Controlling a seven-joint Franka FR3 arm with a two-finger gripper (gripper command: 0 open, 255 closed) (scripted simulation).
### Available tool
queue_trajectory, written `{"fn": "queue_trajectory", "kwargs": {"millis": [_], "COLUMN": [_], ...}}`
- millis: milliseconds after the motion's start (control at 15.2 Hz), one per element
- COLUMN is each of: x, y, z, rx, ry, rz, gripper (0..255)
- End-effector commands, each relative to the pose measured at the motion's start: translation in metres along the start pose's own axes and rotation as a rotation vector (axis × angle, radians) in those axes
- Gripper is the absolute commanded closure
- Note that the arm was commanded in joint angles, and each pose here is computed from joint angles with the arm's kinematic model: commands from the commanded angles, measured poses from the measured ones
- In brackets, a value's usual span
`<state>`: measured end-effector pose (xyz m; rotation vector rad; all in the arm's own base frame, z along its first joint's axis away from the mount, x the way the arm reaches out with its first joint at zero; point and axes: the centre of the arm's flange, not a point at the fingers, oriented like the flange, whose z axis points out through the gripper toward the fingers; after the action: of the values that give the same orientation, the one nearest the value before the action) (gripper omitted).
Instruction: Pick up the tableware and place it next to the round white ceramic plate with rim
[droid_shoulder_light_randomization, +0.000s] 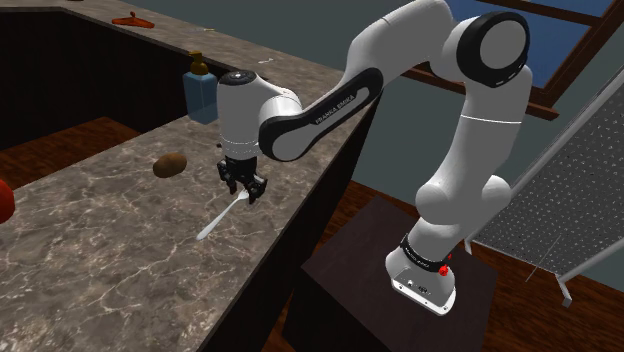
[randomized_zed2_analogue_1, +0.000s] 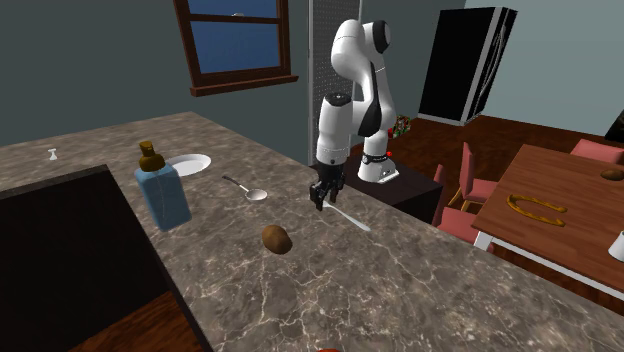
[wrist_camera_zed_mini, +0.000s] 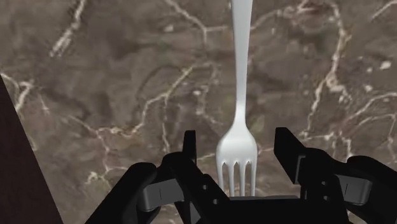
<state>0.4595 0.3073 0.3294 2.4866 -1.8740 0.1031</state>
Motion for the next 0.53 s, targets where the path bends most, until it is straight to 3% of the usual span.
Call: {"fn": "queue_trajectory", "kwargs": {"millis": [0,462], "x": [0.001,0.002], "y": [0.000,-0.001], "z": [0.002,-0.014], "rx": [0.000,0.000], "ry": [-0.003,-0.003], "rz": [0.002,0.002], "gripper": [255,255]}}
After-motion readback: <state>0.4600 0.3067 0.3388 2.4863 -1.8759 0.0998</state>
